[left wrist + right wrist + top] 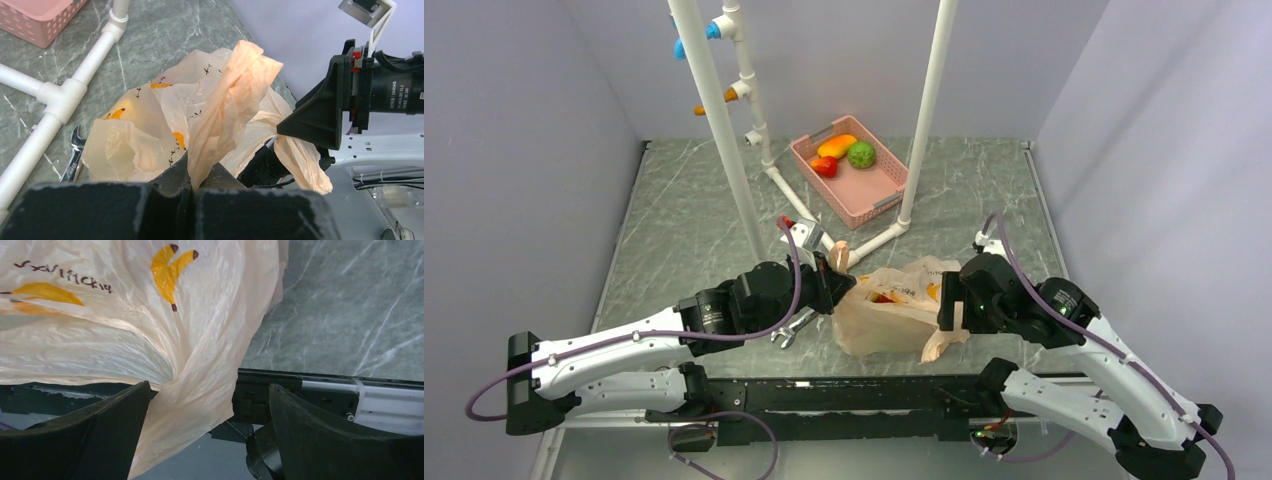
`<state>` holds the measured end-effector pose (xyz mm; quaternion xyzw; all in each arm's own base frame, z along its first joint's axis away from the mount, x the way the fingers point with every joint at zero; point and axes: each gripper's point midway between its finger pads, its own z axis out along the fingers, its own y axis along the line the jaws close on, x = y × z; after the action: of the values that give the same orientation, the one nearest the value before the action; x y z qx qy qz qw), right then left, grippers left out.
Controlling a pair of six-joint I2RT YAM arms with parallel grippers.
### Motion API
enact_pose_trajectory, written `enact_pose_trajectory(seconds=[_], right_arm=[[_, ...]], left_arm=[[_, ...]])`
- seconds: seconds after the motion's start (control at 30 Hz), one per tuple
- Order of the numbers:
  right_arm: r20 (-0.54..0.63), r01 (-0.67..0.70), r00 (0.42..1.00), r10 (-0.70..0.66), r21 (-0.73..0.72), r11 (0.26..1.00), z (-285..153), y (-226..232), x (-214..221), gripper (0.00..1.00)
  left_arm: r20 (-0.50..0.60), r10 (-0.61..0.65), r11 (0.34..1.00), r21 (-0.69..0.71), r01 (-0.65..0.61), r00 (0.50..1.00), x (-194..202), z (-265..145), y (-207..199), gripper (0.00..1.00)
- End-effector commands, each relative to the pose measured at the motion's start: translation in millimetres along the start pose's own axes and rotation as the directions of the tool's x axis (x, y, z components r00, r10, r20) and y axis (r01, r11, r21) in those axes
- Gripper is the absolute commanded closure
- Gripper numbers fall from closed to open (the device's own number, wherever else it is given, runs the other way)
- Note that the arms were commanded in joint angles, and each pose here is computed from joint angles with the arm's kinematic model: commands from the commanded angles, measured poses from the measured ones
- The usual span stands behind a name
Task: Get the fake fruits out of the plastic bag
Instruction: Adjust the plastic bag at the center of the board.
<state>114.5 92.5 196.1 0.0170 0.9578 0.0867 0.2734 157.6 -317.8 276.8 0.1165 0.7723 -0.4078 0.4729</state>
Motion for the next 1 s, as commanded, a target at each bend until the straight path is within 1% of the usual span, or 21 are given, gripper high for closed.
enact_pose_trajectory(seconds=[0.0,0.03,0.07,0.1,0.13,0.17,0.23,0.27,0.3,0.43,0.5,0.57,0.67,0.73,0.83,0.9,0.97], right_arm=[[0.030,-0.038,0.999,0.039,-0.029,0.999,-5,-2,1,0.15],[0.069,-0.046,0.996,0.051,-0.075,0.996,-7,6,-8,0.25],[0.102,-0.056,0.992,0.068,-0.118,0.991,-10,14,-16,0.39],[0.138,-0.064,0.987,0.088,-0.168,0.984,-12,24,-25,0.66],[0.169,-0.064,0.980,0.106,-0.235,0.970,-16,39,-36,0.89],[0.191,-0.061,0.975,0.117,-0.275,0.960,-18,49,-44,1.00],[0.245,-0.059,0.959,0.143,-0.321,0.945,-21,62,-61,1.00],[0.283,-0.054,0.947,0.152,-0.329,0.943,-25,65,-72,1.00],[0.325,-0.044,0.932,0.159,-0.335,0.941,-30,66,-82,1.00],[0.475,-0.013,0.864,0.169,-0.315,0.949,-50,61,-117,1.00],[0.511,0.059,0.851,0.120,-0.321,0.945,-55,68,-124,1.00],[0.515,0.112,0.853,0.084,-0.338,0.935,-56,77,-125,1.00],[0.518,0.151,0.853,0.059,-0.355,0.923,-54,83,-123,1.00],[0.526,0.160,0.848,0.058,-0.359,0.919,-55,82,-122,1.00],[0.536,0.176,0.843,0.051,-0.365,0.914,-58,82,-121,1.00],[0.539,0.178,0.841,0.054,-0.368,0.912,-61,81,-121,1.00],[0.540,0.183,0.840,0.054,-0.376,0.908,-63,82,-120,1.00]], left_arm=[[0.044,-0.003,1.000,0.015,0.002,0.999,-12,-3,-5,1.00],[0.042,-0.003,1.000,0.012,0.002,0.999,-11,-4,-4,1.00],[0.038,0.000,1.000,0.011,0.000,0.999,-11,-5,-4,1.00],[0.033,0.000,1.000,0.011,0.000,0.999,-10,-6,-3,1.00],[0.028,0.000,1.000,0.012,-0.001,1.000,-9,-6,-3,1.00],[0.022,0.001,1.000,0.014,-0.001,1.000,-8,-8,-3,1.00],[0.003,0.000,1.000,0.017,0.000,1.000,-6,-11,-4,1.00],[-0.010,-0.001,1.000,0.012,0.001,1.000,-4,-12,-3,0.99],[-0.023,-0.004,1.000,0.005,0.004,1.000,-3,-15,-2,0.95],[-0.064,0.016,1.000,0.007,-0.015,0.998,3,-26,-2,0.59],[-0.084,0.049,0.999,0.021,-0.048,0.995,0,-33,-4,0.47],[-0.103,0.100,0.995,0.028,-0.097,0.990,-14,-43,-11,0.37],[-0.123,0.177,0.984,0.060,-0.170,0.977,-41,-54,-30,0.32],[-0.118,0.233,0.971,0.089,-0.223,0.965,-63,-61,-47,0.35],[-0.085,0.320,0.941,0.147,-0.306,0.944,-89,-64,-69,0.43],[-0.058,0.365,0.924,0.149,-0.353,0.929,-103,-61,-76,0.43],[-0.064,0.396,0.914,0.126,-0.386,0.916,-113,-56,-79,0.39]])
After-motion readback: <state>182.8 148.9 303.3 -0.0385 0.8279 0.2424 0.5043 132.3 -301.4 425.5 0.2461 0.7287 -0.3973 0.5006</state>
